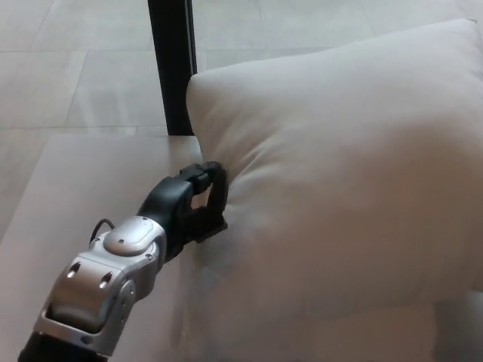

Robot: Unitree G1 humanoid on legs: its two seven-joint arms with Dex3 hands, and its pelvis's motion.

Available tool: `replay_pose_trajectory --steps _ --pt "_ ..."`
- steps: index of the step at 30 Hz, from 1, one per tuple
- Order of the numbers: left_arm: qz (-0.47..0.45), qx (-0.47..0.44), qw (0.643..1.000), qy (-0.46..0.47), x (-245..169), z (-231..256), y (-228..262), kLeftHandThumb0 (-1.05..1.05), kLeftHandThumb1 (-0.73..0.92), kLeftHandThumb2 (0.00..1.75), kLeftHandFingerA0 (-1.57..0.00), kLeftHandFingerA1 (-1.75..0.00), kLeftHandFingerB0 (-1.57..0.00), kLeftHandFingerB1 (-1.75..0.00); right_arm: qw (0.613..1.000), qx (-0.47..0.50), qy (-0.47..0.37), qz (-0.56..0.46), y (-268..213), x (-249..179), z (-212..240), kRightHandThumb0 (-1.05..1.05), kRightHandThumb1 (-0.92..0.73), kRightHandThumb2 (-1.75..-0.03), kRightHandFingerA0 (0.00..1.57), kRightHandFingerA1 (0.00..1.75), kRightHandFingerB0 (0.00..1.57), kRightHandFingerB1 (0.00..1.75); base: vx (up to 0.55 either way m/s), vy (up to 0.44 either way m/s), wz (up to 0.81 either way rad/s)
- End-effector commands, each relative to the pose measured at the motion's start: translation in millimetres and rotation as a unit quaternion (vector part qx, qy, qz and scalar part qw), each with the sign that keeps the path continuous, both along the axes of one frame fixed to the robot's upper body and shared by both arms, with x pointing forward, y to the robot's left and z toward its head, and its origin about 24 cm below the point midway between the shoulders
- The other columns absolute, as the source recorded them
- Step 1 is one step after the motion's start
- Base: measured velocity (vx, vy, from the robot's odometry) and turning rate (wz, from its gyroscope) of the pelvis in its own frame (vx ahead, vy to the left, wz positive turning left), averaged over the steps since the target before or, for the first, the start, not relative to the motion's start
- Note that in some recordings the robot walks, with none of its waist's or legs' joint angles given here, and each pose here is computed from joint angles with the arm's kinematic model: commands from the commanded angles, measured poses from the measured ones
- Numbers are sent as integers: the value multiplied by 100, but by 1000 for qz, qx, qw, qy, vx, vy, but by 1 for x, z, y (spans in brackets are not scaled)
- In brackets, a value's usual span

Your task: The robot uses its left hand to press on the left side of the pillow kept in the middle of the desk and uses its right hand to lift up and the right side of the pillow and turn it over

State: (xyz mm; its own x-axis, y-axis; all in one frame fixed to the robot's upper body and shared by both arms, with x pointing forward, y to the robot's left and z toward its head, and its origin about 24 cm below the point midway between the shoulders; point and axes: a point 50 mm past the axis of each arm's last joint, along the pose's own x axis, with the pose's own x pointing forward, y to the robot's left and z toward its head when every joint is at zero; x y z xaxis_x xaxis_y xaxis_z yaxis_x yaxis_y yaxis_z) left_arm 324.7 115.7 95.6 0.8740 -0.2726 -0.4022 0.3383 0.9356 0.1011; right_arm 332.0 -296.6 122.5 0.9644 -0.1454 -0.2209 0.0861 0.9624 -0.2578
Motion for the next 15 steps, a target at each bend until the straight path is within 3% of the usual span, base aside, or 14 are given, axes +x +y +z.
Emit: replay_pose_trajectory --steps 1,2,3,4,5,6,9,10,11,12,13,14,15 --pt "-26 91 979 179 -28 -51 13 -105 92 70 -33 -118 0 0 998 -15 58 20 17 -7 -21 -94 -92 -76 31 41 18 28 0 0 0" --pt "-20 95 978 183 -29 -53 15 -105 74 124 -62 -118 0 -15 998 -16 58 25 19 -6 -22 -94 -92 -75 32 41 18 28 0 0 0" --pt "-37 117 976 181 -30 -54 16 -103 78 127 -63 -123 0 -18 998 -15 58 27 21 -6 -22 -93 -92 -75 32 41 18 28 0 0 0" --pt "-30 128 974 183 -31 -58 17 -99 92 76 -68 -138 0 0 998 -15 59 33 26 -4 -22 -95 -92 -76 33 41 18 28 0 0 0" --pt "-29 129 974 183 -31 -59 17 -99 92 76 -68 -138 0 0 998 -15 59 33 27 -4 -22 -95 -92 -76 33 41 18 28 0 0 0" --pt "-20 122 977 176 -33 -63 17 -104 77 119 -19 -36 0 -9 997 -11 59 39 32 -2 -21 -98 -78 -117 29 52 16 42 0 0 0" --pt "3 114 979 171 -35 -69 14 -102 68 106 -8 -37 0 0 997 -4 51 52 43 1 -19 -95 -76 -116 30 55 19 43 0 0 0" --pt "6 110 980 168 -36 -71 13 -104 70 109 -9 -44 0 -3 997 0 51 55 46 2 -19 -97 -92 -74 38 48 25 30 0 0 0" --pt "9 113 979 170 -37 -72 11 -104 68 109 -5 -42 0 0 997 11 49 53 49 3 -19 -96 -92 -69 38 46 28 30 0 0 0" --pt "18 106 979 174 -37 -72 9 -100 62 101 -2 -37 0 0 997 18 45 59 54 5 -18 -98 -92 -71 37 45 26 30 0 0 0" --pt "23 100 979 177 -38 -73 6 -104 66 102 -15 -59 0 0 997 25 42 67 58 6 -17 -98 -92 -70 38 45 25 30 0 0 0" --pt "34 81 978 188 -39 -75 3 -102 61 97 -20 -64 0 0 996 41 41 70 63 7 -16 -99 -92 -70 38 45 24 30 0 0 0" --pt "38 68 978 191 -42 -79 -3 -94 56 87 -13 -62 0 0 993 70 39 84 73 8 -14 -94 -72 -114 32 56 11 42 0 0 0"
